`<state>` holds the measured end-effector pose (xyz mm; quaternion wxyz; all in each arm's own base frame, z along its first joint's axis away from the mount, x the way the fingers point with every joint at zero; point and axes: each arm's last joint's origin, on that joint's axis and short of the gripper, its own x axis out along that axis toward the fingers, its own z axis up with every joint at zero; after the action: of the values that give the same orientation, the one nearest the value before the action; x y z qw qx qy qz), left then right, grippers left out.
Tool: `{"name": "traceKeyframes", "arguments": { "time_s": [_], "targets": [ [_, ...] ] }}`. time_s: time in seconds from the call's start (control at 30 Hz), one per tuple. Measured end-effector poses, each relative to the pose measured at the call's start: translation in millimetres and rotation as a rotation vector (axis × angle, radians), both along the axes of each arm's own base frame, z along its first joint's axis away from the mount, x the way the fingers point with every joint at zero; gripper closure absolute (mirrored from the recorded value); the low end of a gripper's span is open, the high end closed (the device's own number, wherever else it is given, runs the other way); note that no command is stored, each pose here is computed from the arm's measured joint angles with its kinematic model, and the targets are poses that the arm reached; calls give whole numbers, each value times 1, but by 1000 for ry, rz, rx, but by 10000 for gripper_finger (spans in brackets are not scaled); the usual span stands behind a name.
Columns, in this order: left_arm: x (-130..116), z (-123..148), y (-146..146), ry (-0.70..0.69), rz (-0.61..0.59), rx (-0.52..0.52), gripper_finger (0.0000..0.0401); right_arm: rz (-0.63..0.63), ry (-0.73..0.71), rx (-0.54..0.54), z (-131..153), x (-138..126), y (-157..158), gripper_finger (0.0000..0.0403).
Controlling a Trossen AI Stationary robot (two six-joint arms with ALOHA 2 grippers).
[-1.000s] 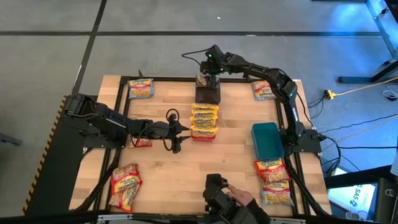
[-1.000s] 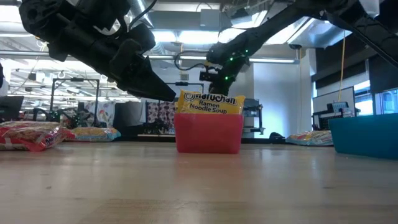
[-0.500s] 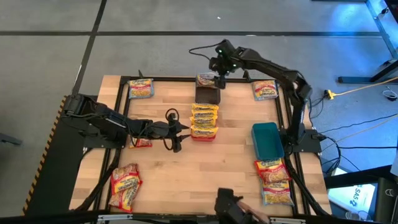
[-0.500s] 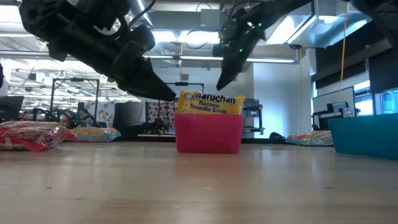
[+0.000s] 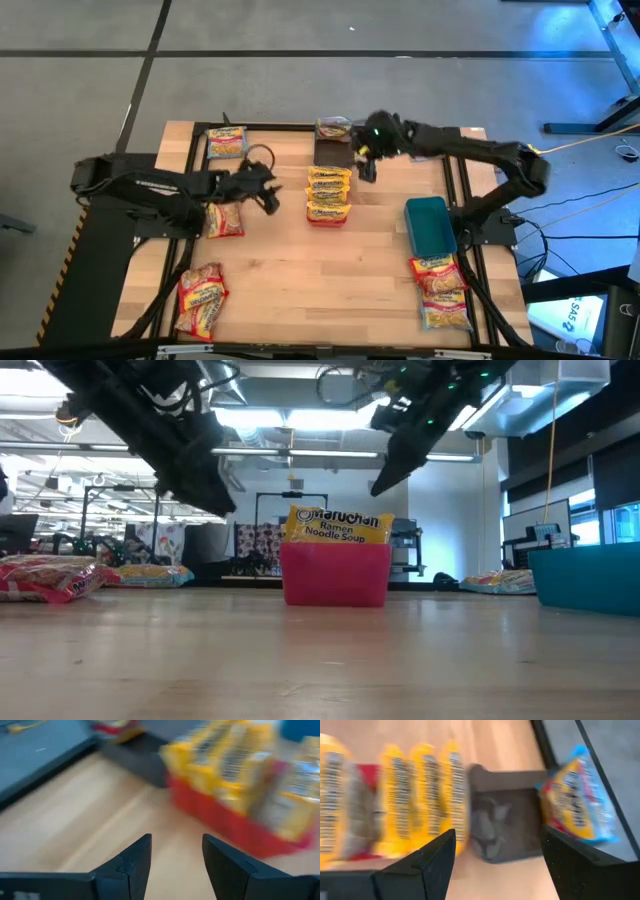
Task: Sort Maruchan noodles
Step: Put the blue noodle pack into the black bin
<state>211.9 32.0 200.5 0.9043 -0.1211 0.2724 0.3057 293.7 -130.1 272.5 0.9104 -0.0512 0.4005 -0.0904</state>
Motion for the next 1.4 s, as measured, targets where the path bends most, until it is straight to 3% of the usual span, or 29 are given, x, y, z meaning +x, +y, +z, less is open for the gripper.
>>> {"name": "traceKeyframes", "arguments": {
  "time_s": [0.2,0.4,0.7,1.13,1.3,1.4],
  "targets": [
    [-19,17,45,189,246,-4,232,79,-85,43,-21,-8,51,143],
    [-39,31,97,331,481,-49,232,121,-27,58,-44,-13,86,143],
    [-70,-5,158,503,694,-223,232,170,-10,39,-65,-17,112,143],
    [-72,-28,200,631,790,-203,232,181,-65,39,-72,-18,114,143],
    [-68,-40,205,747,782,-149,232,189,-65,48,-72,-18,114,143],
    [-62,-43,203,763,717,-158,232,200,-66,60,-72,-18,115,143]
  ]
}}
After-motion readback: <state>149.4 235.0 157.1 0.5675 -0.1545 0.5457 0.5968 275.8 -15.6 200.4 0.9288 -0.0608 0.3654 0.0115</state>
